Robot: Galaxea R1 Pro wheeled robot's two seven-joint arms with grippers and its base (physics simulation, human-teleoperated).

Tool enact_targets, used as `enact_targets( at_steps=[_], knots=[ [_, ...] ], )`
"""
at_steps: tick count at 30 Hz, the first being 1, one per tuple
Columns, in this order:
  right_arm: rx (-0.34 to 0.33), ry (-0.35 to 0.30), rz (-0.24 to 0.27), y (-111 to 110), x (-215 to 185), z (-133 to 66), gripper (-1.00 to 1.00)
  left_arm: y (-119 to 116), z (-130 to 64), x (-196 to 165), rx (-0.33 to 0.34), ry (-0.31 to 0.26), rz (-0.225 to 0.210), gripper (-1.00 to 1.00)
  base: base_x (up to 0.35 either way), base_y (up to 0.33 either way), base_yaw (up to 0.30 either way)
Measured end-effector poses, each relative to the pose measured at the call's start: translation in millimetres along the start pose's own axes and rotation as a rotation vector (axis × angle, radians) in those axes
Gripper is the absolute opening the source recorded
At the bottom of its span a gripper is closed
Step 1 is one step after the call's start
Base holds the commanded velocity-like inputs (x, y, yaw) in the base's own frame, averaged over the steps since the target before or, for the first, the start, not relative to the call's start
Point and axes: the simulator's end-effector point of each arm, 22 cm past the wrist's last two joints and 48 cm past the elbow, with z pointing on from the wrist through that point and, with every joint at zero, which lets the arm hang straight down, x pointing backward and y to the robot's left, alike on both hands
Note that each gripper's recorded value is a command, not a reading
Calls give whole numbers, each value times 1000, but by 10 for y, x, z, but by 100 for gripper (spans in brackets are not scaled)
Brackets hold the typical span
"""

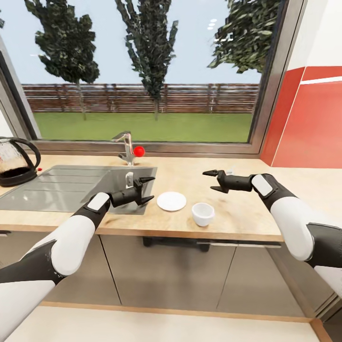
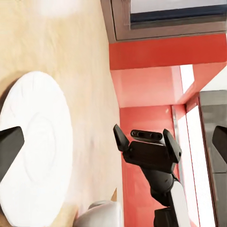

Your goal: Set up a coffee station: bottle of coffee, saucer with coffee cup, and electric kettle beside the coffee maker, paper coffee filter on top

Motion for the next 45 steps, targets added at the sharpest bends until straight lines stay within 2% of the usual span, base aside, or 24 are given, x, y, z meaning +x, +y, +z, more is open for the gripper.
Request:
enact_targets(
  at_steps=[8,22,33,38,45],
  knots=[
    [-2,5,0,12,25,25,100,0,0,0,0,0,0,100,77,-62,0],
    [-37,45,-2,216,235,264,100,7,-6,-6,-2,-1,0,100,7,-6,0],
    [-43,52,-3,250,269,301,100,49,-61,-58,-15,-10,1,100,0,0,0],
    [-57,67,-4,336,353,389,100,163,-69,-14,-31,1,-24,100,0,0,0],
    [-65,78,-6,396,416,453,100,178,-69,-3,-30,3,-33,100,0,0,0]
  ],
)
